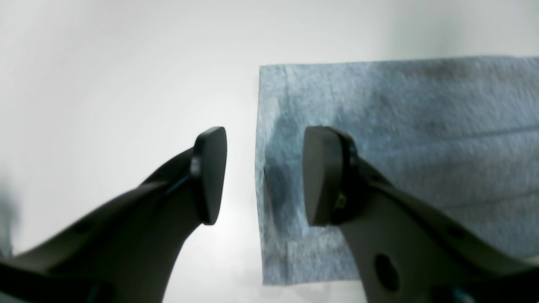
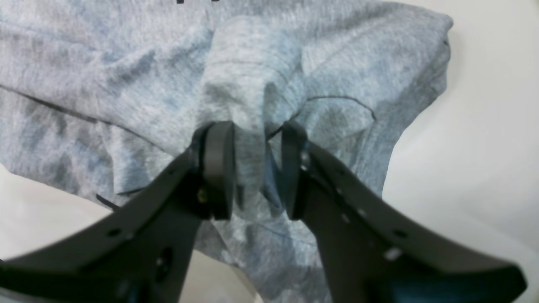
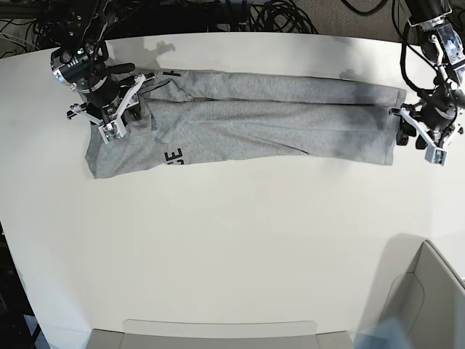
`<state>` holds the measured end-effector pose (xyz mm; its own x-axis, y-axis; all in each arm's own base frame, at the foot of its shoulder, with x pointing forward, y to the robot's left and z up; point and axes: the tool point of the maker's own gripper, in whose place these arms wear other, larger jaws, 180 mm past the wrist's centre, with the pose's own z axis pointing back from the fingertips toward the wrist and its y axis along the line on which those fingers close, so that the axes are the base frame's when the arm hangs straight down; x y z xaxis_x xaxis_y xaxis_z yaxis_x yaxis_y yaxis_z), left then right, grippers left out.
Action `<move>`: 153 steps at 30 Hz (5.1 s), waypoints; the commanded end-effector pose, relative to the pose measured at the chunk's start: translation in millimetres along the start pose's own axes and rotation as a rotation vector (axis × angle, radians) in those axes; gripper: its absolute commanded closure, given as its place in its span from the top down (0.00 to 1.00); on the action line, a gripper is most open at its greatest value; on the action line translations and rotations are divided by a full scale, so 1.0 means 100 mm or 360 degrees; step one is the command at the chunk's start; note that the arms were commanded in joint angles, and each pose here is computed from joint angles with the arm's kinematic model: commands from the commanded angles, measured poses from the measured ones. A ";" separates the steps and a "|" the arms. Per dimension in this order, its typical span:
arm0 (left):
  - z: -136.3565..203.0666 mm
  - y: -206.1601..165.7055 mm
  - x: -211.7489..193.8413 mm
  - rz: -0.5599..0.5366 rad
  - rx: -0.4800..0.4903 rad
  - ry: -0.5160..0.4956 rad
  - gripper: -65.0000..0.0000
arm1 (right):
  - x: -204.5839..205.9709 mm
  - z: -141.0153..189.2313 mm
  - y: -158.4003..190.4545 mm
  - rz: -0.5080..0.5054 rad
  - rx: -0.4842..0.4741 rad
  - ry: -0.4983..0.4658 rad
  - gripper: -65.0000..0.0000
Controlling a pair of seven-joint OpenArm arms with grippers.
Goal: Fold the T-shirt properly
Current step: 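Fold the held edge over the shirt body with both grippers, then release the shirt end with the left gripper and regrasp it, then pull the shirt end with the left gripper to straighten the strip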
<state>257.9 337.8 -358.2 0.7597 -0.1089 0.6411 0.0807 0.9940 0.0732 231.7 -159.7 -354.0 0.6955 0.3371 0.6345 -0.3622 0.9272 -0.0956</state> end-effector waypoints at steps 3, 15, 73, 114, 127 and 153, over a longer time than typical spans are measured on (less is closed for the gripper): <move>0.09 0.24 0.13 0.0133 0.0107 -0.0040 0.47 | 0.12 0.03 -0.02 0.0025 -0.0002 -0.0070 0.31; -0.14 0.49 -0.33 0.0508 0.0069 0.0220 0.47 | 0.19 -0.03 0.20 0.0087 0.0096 -0.0084 0.30; -0.29 0.29 -0.39 0.0195 0.0309 0.0272 0.47 | 0.13 -0.11 0.25 0.0126 0.0145 -0.0037 0.30; -0.71 0.15 -0.72 0.0251 0.0113 0.0465 0.48 | 0.12 -0.14 0.51 0.0182 0.0251 -0.0026 0.30; -0.61 -0.18 -0.77 0.0200 -0.0292 0.0584 0.43 | 0.10 -0.13 0.47 0.0200 0.0238 -0.0015 0.30; -0.77 -0.42 -1.44 0.0387 -0.0532 0.0828 0.00 | 0.02 -0.11 0.44 0.0219 0.0231 0.0017 0.30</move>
<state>253.1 281.9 -476.6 0.9070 0.1694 0.3856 0.0480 0.8680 -0.4943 218.8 -118.1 -374.0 0.6637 0.4636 0.5870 -0.5366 0.8418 -0.0581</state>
